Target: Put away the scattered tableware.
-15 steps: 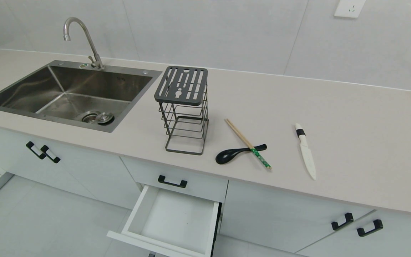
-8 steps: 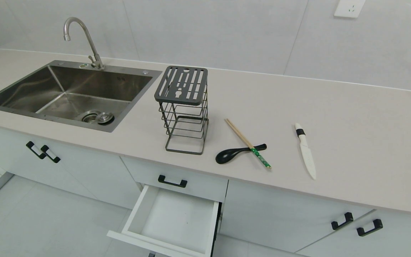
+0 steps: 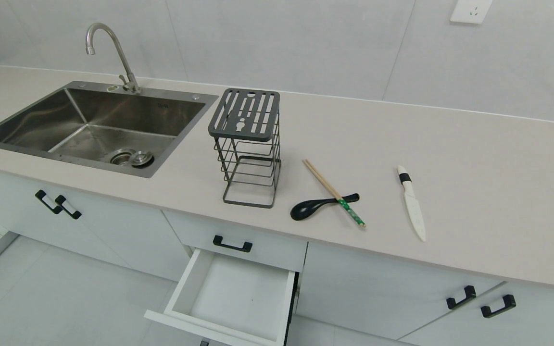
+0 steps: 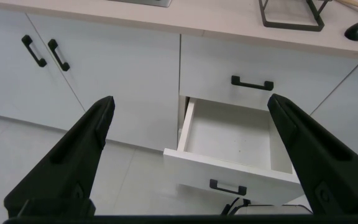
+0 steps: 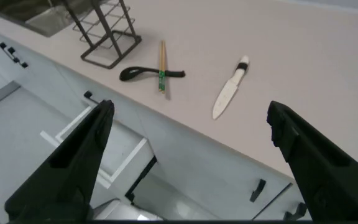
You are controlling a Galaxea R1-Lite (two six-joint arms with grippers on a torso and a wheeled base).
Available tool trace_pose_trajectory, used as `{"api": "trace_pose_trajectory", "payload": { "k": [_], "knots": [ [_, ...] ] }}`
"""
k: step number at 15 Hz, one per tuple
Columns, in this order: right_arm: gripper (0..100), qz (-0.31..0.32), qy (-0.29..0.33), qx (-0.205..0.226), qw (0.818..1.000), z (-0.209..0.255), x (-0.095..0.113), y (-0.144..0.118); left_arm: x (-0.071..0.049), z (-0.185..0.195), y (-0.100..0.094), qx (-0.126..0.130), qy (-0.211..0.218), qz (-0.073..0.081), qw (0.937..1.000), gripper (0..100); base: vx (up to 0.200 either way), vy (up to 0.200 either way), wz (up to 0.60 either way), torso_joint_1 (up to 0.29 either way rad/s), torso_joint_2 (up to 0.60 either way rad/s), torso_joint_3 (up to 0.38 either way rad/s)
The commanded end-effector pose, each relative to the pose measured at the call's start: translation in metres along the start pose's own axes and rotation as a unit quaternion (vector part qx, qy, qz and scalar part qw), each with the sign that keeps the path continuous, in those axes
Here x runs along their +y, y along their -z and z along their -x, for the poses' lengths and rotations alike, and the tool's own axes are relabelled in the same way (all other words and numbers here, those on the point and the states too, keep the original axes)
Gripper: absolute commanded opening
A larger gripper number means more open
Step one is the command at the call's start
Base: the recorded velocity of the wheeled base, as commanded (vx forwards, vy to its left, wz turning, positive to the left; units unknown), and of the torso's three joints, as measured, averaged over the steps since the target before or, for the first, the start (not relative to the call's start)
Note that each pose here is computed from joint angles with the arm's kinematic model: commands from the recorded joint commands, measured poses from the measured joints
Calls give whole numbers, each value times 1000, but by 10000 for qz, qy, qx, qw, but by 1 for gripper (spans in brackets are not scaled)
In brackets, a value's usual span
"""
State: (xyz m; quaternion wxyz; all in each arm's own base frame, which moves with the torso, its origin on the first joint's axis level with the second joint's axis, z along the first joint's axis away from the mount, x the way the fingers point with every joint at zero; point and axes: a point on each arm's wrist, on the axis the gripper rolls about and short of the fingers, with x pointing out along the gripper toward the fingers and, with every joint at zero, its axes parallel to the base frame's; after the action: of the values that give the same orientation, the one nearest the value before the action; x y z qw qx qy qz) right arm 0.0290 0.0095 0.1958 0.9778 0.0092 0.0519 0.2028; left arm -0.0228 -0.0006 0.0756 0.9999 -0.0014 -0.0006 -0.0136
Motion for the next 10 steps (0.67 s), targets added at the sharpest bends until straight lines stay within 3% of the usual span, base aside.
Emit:
{"api": "trace_pose_trajectory", "payload": {
  "k": [1,3,8,10],
  "knots": [
    [100,-143,-195,831,9963,-49,-14,-17,0,0,0,6,2,2,10000,100,0,0,0,0,0,0],
    [100,119,-299,1273,9913,-79,-21,-14,0,0,0,-1,2,1,10000,100,0,0,0,0,0,0],
    [100,910,-498,1855,9772,-119,-32,0,0,0,0,6,2,2,10000,100,0,0,0,0,0,0],
    [100,1094,-581,1977,9724,-132,-22,-2,0,0,0,6,2,2,10000,100,0,0,0,0,0,0]
  ]
}}
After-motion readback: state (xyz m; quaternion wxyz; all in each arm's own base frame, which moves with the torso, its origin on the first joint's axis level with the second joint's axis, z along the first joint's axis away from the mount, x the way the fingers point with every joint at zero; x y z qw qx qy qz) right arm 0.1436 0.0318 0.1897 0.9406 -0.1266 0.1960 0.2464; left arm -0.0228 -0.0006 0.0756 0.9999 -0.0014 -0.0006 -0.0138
